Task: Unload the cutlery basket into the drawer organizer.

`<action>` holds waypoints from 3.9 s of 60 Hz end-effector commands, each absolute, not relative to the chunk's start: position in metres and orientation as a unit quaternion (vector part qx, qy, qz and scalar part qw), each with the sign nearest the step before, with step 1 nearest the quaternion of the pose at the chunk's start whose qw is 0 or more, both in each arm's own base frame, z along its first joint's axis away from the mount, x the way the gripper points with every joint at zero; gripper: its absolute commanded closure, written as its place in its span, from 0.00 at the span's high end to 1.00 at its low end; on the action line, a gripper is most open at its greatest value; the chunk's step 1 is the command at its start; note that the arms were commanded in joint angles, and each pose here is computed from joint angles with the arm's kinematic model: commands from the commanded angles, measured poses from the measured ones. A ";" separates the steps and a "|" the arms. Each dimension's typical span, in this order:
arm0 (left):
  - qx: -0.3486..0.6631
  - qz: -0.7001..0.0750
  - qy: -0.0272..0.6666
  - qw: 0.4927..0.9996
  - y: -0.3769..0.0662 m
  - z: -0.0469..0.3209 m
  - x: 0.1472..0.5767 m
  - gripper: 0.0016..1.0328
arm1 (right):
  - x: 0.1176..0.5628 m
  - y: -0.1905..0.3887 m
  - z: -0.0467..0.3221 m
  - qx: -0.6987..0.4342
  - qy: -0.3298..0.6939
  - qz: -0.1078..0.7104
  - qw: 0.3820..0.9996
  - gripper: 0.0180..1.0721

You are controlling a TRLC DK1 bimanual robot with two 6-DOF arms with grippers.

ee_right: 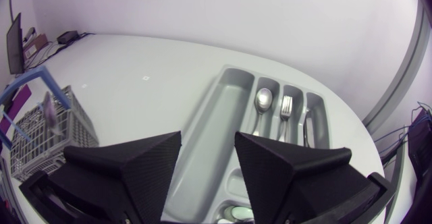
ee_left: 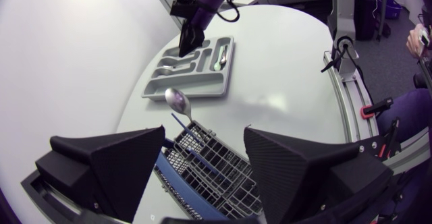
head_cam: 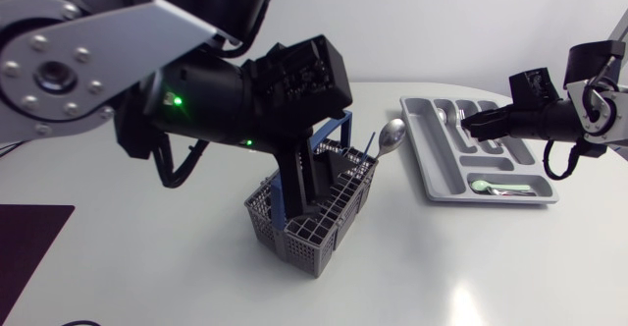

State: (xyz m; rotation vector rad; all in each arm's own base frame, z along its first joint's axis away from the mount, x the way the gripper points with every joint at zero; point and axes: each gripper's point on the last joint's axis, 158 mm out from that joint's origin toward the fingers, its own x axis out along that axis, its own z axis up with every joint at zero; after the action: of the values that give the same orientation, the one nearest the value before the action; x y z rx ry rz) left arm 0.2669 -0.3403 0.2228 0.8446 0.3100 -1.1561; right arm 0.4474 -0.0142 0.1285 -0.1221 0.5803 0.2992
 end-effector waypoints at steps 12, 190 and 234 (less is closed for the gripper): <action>0.397 -0.528 0.181 0.729 -0.339 0.181 0.285 0.84 | 0.377 0.065 0.147 -0.105 0.251 0.228 0.935 0.57; 0.130 -0.595 0.210 0.765 -0.353 0.311 0.251 0.10 | 0.245 0.236 0.210 -0.138 0.117 0.425 0.887 0.14; 0.143 -0.515 0.178 0.826 -0.313 0.335 0.295 0.95 | 0.259 0.181 0.202 -0.138 0.157 0.371 0.905 0.06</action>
State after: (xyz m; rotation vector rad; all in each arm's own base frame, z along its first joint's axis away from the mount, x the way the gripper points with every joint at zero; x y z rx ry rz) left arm 0.2914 -0.3220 0.3197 0.2999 0.4256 -1.1248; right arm 0.2542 0.1924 0.2041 -0.2753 0.3178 0.7933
